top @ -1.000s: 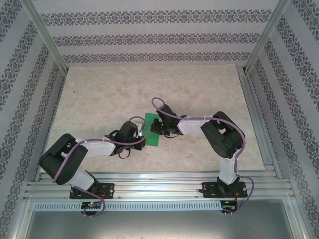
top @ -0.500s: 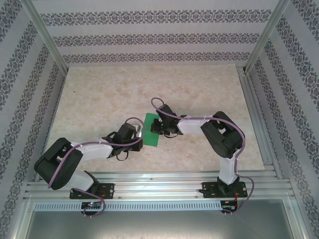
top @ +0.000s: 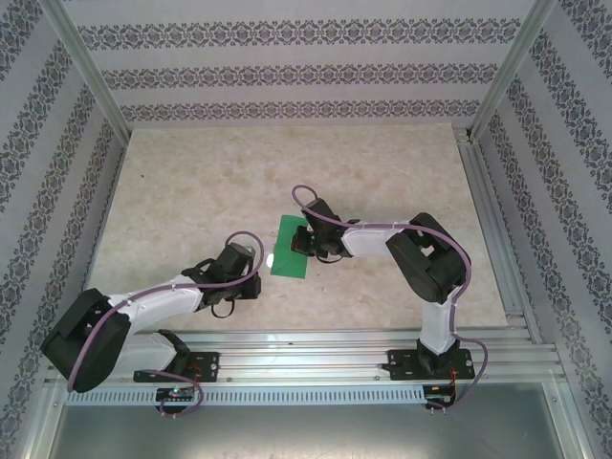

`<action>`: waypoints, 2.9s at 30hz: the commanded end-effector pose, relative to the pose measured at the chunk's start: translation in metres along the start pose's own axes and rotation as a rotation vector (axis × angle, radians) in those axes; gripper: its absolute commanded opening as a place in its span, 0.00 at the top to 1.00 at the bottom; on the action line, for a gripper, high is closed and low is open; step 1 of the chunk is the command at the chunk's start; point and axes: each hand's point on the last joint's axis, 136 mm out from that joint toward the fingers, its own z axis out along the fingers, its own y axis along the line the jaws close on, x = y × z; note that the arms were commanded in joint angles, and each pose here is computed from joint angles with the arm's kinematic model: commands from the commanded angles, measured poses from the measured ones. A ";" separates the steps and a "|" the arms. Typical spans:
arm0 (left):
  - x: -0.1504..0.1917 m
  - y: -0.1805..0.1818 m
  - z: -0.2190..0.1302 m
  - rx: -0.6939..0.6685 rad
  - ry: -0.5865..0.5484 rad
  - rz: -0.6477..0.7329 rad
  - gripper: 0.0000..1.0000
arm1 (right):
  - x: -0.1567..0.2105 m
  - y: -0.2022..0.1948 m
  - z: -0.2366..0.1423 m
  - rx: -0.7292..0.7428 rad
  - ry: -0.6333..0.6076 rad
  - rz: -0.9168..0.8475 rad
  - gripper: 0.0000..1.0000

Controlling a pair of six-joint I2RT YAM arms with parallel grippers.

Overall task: Fold a paper plane with a square sheet of paper (fold left side to right side)
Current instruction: Fold the triangle a second time at the center of the table, then turn over the paper at the center of the table.

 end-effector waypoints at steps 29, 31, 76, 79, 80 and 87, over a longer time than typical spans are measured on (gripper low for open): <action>-0.029 -0.025 0.038 0.155 0.057 -0.075 0.94 | 0.019 -0.044 0.012 0.180 0.061 -0.023 0.97; -0.028 -0.020 0.029 0.140 0.050 -0.073 0.93 | 0.018 -0.044 0.011 0.180 0.060 -0.022 0.97; -0.124 -0.064 0.042 0.385 0.081 -0.086 0.95 | -0.003 -0.024 -0.087 -0.151 -0.094 0.080 0.62; -0.124 -0.069 0.031 0.409 0.063 -0.100 0.95 | -0.007 -0.012 -0.086 -0.256 -0.112 0.157 0.62; -0.123 -0.070 0.028 0.414 0.062 -0.106 0.96 | -0.008 -0.009 -0.085 -0.282 -0.113 0.178 0.61; -0.124 -0.078 0.014 0.464 0.040 -0.133 0.96 | -0.017 0.006 -0.066 -0.411 -0.097 0.326 0.60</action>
